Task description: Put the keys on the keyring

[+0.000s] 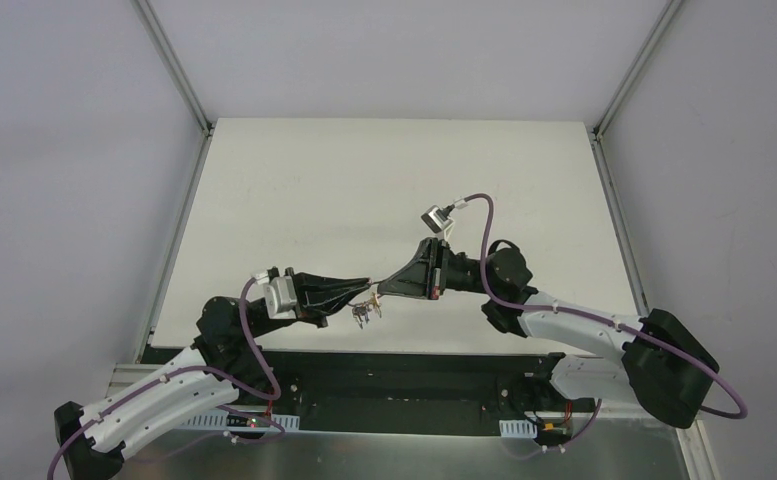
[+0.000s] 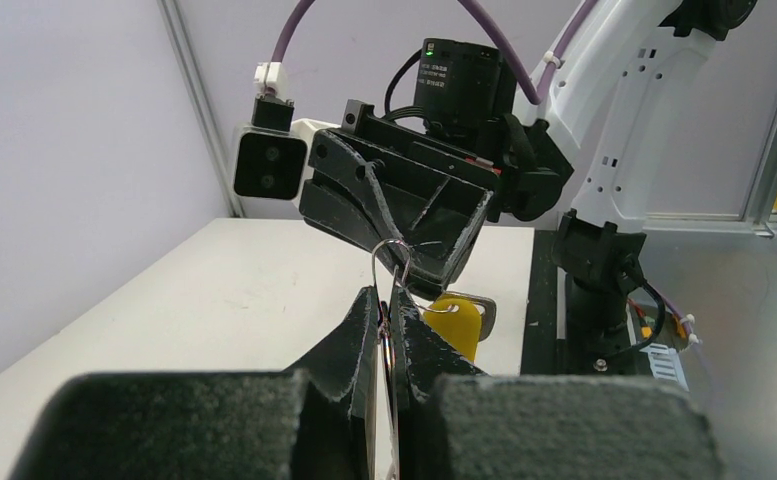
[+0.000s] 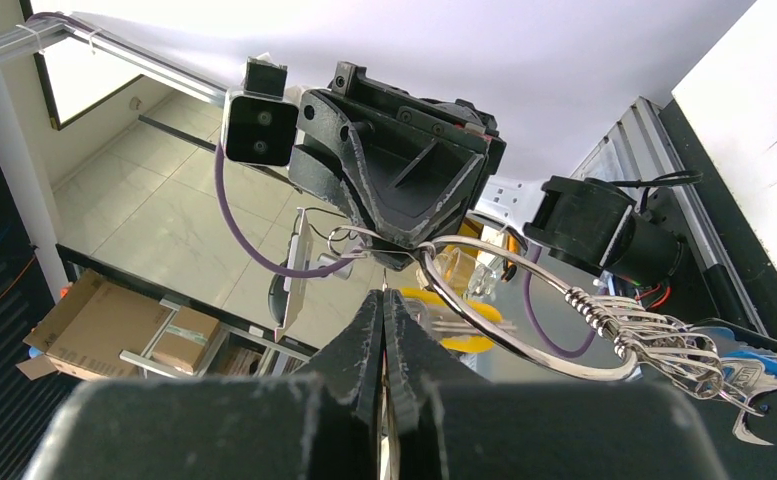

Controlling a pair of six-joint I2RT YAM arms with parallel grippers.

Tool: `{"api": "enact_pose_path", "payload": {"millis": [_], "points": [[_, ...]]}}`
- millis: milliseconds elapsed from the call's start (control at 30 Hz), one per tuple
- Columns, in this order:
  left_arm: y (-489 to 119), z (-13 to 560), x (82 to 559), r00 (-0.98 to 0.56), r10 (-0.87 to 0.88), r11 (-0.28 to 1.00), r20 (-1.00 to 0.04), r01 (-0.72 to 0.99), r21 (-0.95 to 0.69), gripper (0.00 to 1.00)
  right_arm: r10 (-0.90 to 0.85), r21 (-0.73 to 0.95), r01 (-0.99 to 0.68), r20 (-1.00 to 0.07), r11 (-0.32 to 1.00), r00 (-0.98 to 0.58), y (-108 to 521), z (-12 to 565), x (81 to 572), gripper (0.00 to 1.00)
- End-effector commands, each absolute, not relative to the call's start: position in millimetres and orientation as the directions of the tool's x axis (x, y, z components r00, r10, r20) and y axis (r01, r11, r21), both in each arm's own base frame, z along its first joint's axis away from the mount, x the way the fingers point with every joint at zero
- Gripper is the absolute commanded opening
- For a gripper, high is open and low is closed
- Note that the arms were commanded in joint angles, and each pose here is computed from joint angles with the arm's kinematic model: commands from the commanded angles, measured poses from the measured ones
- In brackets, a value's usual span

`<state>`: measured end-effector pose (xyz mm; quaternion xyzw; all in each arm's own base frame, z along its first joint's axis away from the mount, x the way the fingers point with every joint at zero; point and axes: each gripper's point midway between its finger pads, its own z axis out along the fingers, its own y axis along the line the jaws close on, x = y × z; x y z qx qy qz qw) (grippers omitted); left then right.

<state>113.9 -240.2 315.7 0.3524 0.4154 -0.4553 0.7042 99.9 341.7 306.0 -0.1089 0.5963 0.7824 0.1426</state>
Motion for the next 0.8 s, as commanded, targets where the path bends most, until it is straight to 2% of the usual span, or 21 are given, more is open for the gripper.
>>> {"api": "enact_pose_path", "payload": {"millis": [0,767], "points": [[-234.1,343.2,99.3,0.287,-0.428,0.309,-0.857,0.938,0.159,0.00,0.134,0.853,-0.409,-0.387,-0.324,-0.912,339.1,331.5,97.6,0.00],[-238.6,340.8,94.2,0.273,-0.419,0.270,-0.866,0.948,0.169,0.00,0.154,0.853,-0.409,-0.379,-0.324,-0.912,341.5,335.0,101.6,0.00]]}}
